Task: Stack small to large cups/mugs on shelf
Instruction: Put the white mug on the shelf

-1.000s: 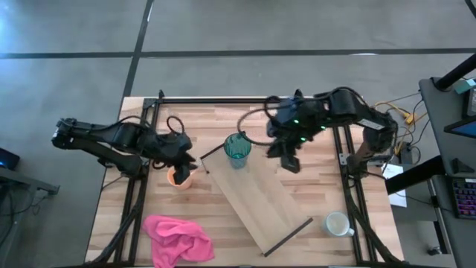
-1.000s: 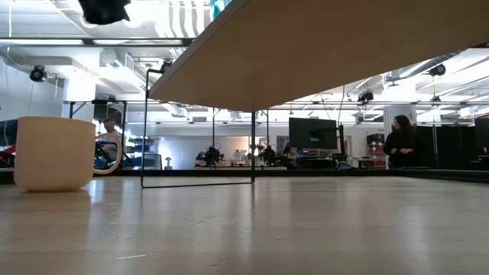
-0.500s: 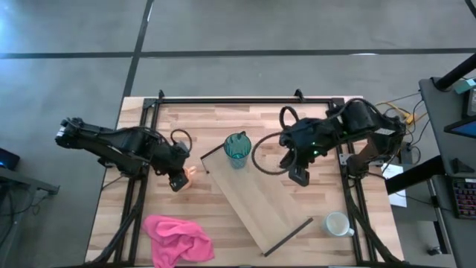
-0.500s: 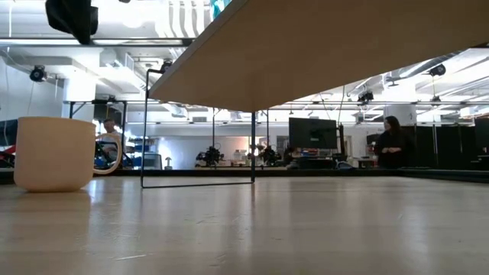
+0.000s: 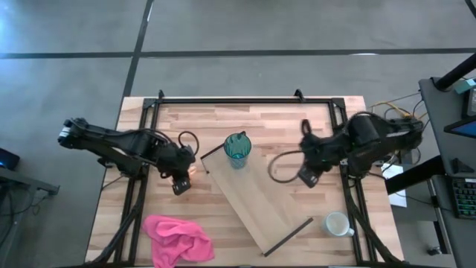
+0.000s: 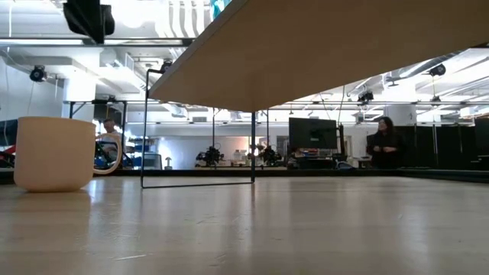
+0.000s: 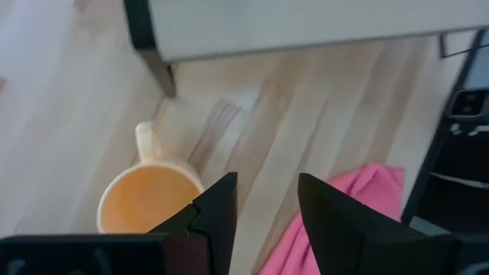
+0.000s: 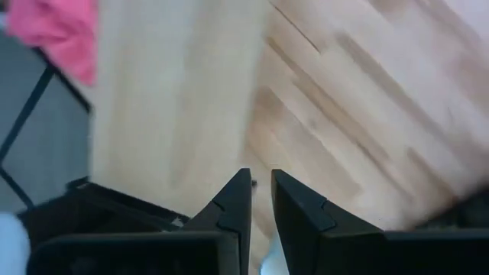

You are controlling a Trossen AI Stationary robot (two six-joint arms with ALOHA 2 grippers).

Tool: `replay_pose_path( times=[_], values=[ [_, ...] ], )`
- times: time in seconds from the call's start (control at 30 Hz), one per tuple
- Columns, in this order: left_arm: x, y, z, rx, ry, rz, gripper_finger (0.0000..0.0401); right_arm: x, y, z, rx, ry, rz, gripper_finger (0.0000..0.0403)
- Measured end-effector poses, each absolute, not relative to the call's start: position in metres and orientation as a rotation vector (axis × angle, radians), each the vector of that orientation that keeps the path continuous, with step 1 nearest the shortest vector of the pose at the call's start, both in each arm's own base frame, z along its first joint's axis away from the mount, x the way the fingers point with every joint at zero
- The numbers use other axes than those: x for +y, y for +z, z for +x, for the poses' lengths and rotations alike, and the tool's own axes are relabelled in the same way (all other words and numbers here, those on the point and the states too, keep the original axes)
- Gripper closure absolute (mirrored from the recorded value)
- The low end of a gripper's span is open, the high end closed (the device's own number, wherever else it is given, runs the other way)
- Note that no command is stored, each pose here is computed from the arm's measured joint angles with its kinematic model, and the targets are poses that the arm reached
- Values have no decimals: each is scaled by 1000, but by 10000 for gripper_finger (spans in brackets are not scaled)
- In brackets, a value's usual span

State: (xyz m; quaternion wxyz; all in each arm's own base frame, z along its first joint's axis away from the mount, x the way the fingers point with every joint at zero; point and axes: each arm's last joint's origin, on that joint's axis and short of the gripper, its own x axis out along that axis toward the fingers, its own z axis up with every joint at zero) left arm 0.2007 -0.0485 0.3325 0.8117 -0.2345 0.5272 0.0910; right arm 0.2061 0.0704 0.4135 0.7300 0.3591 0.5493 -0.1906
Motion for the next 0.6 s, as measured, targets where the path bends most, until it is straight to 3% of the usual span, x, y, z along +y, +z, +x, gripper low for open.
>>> replay_pose_path(
  times=[0.27,0.5,0.6],
  values=[
    [-47,340,200,1030,169,-426,276,95,356,153,1388,-681,1037,355],
    [-46,339,200,1033,155,-371,276,131,320,154,1498,-404,950,355],
    [-46,339,200,1031,154,-347,276,138,310,152,1534,-424,898,355]
  ],
)
